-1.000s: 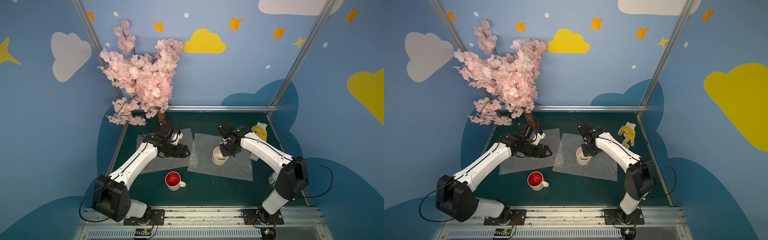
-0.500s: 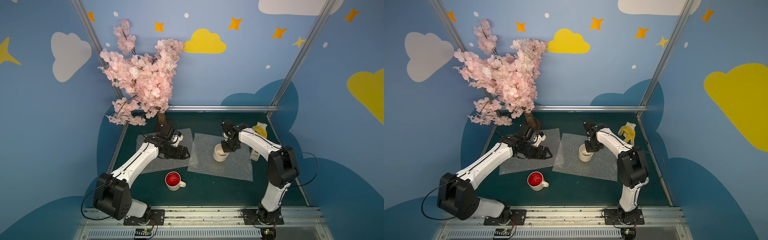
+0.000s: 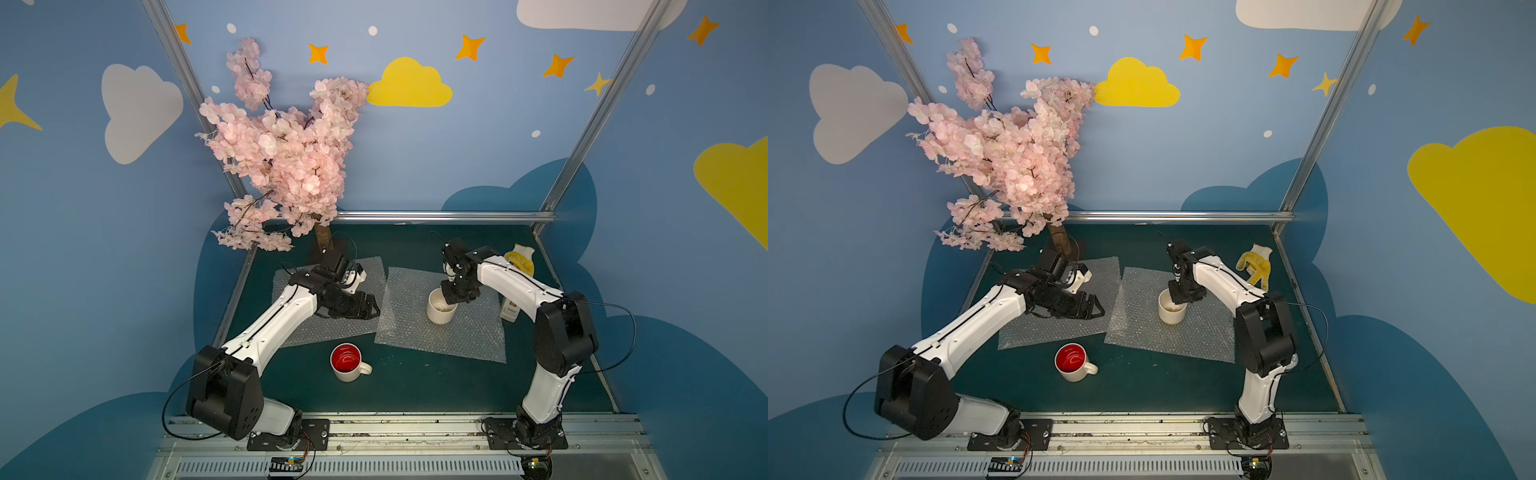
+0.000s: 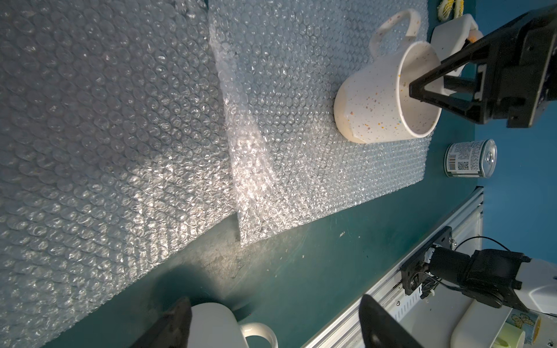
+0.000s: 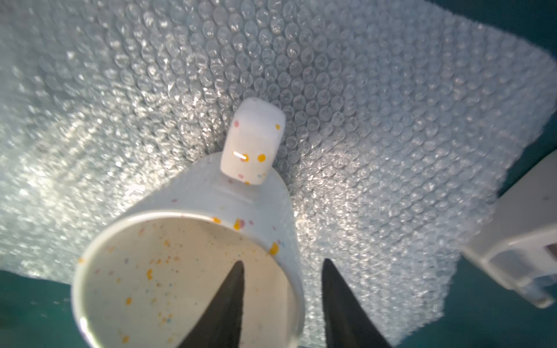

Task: Wrap mugs in bubble wrap
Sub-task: Place the mug on the bubble wrap.

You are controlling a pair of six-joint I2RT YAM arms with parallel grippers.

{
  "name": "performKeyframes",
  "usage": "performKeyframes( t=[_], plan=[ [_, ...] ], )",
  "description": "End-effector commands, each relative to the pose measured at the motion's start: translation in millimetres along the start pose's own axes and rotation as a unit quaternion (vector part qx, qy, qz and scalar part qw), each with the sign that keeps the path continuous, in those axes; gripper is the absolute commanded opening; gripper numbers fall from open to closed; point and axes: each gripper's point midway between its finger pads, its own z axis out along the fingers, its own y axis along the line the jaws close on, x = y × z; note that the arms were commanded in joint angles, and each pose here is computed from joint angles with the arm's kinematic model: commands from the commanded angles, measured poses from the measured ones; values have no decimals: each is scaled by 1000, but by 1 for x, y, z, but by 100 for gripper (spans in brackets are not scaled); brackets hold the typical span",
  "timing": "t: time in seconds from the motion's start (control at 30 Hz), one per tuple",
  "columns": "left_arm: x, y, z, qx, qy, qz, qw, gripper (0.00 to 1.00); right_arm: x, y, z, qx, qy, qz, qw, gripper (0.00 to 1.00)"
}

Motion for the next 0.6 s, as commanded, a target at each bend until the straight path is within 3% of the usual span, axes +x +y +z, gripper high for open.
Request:
performKeyframes(
  t=[0.0, 0.07, 0.13, 0.2, 0.4, 0.57],
  plan=[
    [3, 2, -1, -4, 14, -2, 1000, 86, -11, 3, -25, -2, -36, -10, 999, 57],
    [2, 3, -2, -2, 15, -7, 1000, 86, -12, 6, -39, 3, -51, -23, 998, 69],
    [1, 3, -3, -1, 18, -12, 1000, 86, -11, 13, -54, 3, -65, -47, 997, 88],
    [-1, 4, -7, 2, 19, -23, 1000, 86, -7, 25, -67, 5, -76, -82, 994, 92],
    [-9, 11, -22, 9, 0, -45, 999, 86, 22, 66, -86, 25, -90, -162, 982, 95],
    [-10, 24, -39, 9, -17, -75, 997, 86, 47, 127, -82, -35, -101, -216, 970, 89]
  ],
)
